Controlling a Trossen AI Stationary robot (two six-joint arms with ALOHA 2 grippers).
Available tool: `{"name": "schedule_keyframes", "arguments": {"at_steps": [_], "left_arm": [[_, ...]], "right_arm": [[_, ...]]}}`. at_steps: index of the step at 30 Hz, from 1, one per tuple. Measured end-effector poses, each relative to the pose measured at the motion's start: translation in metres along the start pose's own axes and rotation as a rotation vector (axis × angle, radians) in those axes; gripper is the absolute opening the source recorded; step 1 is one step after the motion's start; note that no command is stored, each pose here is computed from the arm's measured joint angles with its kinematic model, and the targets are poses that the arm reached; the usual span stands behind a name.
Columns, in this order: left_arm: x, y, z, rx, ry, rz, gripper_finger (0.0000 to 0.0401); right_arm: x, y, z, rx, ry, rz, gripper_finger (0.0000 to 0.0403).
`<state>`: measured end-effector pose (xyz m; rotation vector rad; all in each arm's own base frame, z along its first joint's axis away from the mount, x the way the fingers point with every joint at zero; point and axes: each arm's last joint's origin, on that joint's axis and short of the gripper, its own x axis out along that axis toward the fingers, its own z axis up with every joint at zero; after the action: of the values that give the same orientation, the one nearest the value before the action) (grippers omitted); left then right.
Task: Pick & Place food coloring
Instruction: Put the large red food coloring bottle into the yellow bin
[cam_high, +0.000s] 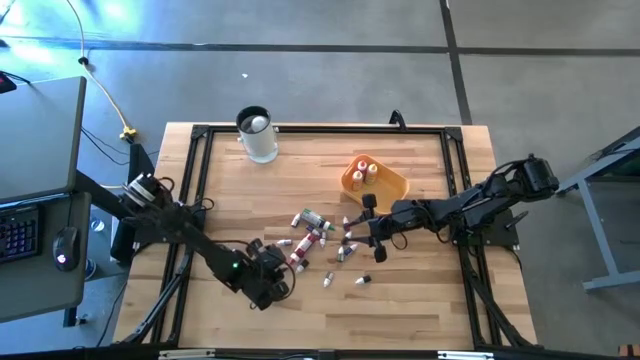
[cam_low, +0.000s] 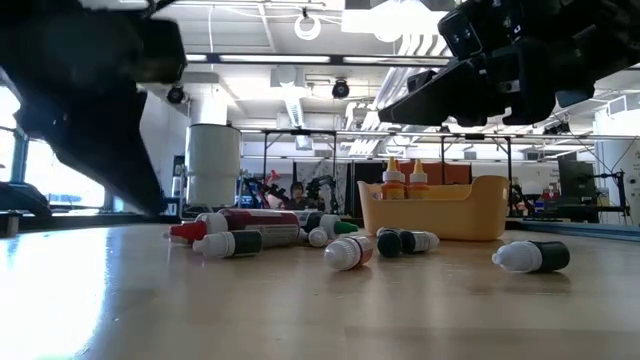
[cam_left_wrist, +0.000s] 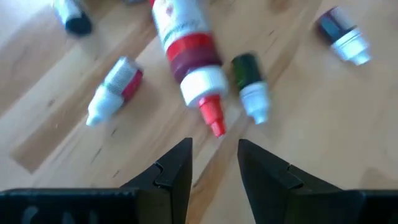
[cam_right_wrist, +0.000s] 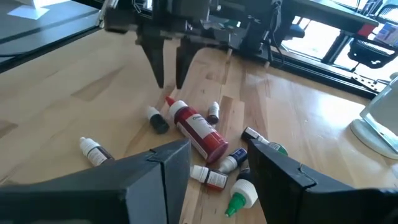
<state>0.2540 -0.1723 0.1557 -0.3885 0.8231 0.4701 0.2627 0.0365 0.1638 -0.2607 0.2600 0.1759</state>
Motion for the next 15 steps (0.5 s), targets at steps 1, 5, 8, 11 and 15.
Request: {"name": "schedule_keyframes", "arguments": {"at_steps": [1,5,8,11,15], "left_arm": [[-0.004,0.0,0.002,0.003,-0.007,-0.007,0.0129],[-0.015,0.001,0.011,-0.006,-0.041,-0.036,0.0129],[-0.019,0.001,0.014,-0.02,-0.045,-0.058,0.0129],[-0.021,0.0,0.015,-0.031,-0.026,-0.086,0.0129],[-0.022,-0.006,0.018,-0.069,-0.05,-0.14,0.0129]], "right_arm": [[0.0,0.0,0.0,-0.001,0.0,0.001,0.0154],[0.0,0.0,0.0,-0.002,0.0,0.001,0.0154],[0.0,0.0,0.0,0.0,-0.004,0.0,0.0154],[0.0,0.0,0.001,0.008,-0.007,-0.001,0.0154],[0.0,0.0,0.001,0.0,-0.007,-0.002,0.0154]]}}
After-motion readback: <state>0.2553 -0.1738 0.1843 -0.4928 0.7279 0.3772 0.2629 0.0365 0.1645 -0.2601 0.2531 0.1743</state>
